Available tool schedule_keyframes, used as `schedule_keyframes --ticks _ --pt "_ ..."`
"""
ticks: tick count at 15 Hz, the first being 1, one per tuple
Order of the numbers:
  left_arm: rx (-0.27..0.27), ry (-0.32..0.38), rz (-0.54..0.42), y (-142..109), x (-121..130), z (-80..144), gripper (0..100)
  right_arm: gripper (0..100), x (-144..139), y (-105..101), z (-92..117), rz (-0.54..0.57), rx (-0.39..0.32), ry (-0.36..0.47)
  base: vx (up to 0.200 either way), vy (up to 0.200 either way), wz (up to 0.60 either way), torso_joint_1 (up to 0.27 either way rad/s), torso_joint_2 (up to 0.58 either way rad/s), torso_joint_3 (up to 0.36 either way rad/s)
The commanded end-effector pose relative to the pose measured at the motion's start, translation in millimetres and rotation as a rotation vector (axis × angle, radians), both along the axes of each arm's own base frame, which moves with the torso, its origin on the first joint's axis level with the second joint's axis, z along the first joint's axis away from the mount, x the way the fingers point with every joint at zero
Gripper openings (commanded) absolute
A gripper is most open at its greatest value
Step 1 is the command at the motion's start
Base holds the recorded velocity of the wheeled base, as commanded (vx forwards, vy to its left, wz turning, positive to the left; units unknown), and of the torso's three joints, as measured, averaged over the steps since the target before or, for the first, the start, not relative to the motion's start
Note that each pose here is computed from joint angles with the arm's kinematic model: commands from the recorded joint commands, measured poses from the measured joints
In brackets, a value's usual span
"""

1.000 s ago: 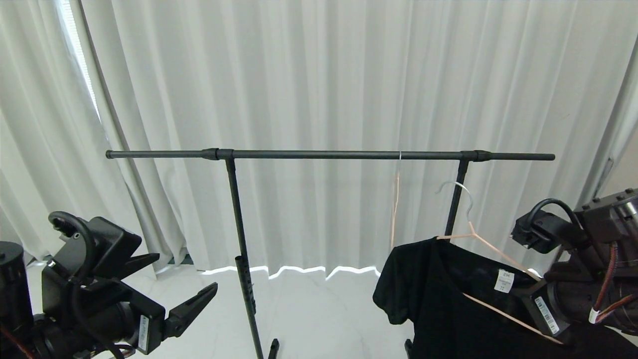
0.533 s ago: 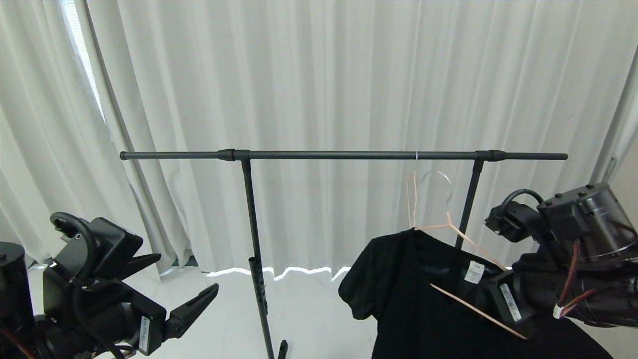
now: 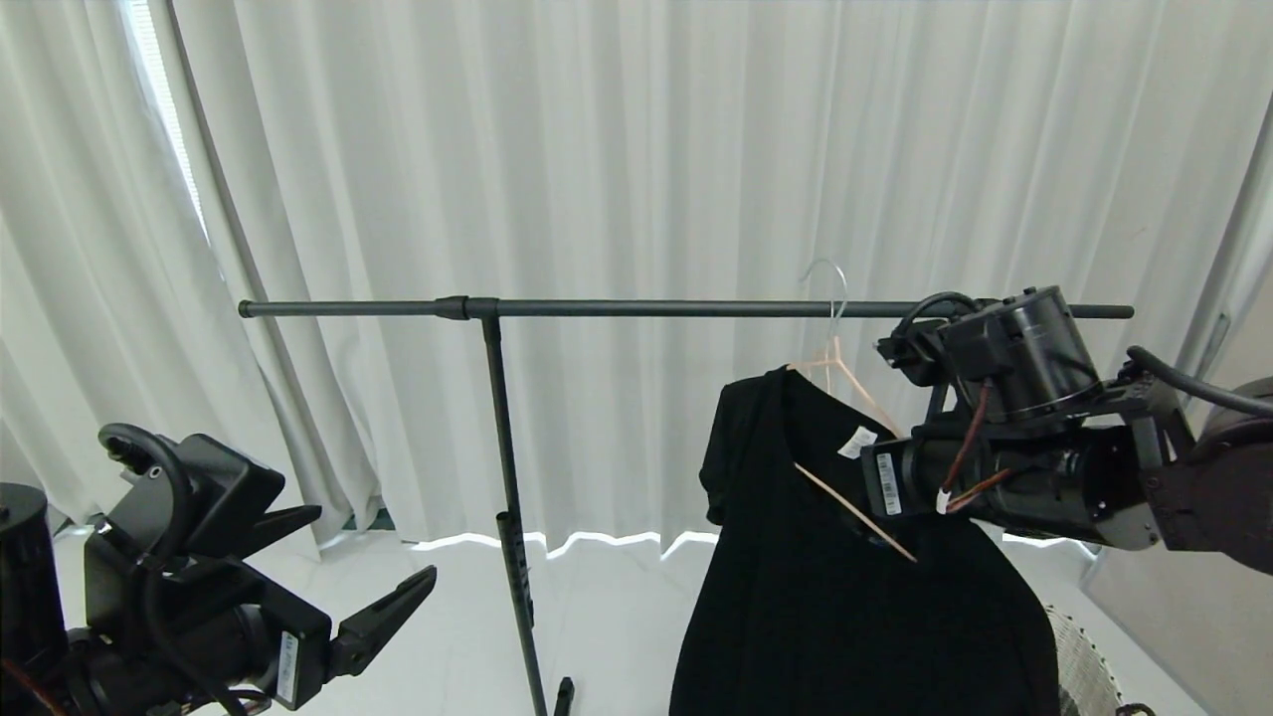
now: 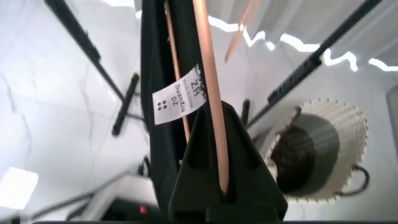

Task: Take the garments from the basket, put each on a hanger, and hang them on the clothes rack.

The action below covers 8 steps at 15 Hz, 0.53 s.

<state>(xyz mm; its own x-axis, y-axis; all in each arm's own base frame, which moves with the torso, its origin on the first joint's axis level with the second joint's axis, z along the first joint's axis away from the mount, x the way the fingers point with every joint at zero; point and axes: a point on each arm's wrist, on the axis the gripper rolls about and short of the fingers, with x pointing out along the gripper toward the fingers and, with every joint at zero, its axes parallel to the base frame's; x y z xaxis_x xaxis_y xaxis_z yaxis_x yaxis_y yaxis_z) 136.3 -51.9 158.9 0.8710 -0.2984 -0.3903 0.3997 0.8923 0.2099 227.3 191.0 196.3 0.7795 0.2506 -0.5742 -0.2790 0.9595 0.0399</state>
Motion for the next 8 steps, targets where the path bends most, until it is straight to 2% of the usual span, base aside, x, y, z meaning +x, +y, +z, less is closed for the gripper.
schedule_keyframes --ticks 1,8 --pt "-0.001 0.001 0.001 0.0 0.0 -0.2 100 0 7.6 11.8 -7.1 0.009 -0.006 0.002 0.200 0.000 0.00 0.007 0.00 -0.002" --pt "-0.002 -0.002 -0.008 -1.0 -1.0 0.3 100 0 7.0 13.8 -7.6 0.012 0.000 0.002 0.200 0.000 0.00 0.002 0.00 0.004"
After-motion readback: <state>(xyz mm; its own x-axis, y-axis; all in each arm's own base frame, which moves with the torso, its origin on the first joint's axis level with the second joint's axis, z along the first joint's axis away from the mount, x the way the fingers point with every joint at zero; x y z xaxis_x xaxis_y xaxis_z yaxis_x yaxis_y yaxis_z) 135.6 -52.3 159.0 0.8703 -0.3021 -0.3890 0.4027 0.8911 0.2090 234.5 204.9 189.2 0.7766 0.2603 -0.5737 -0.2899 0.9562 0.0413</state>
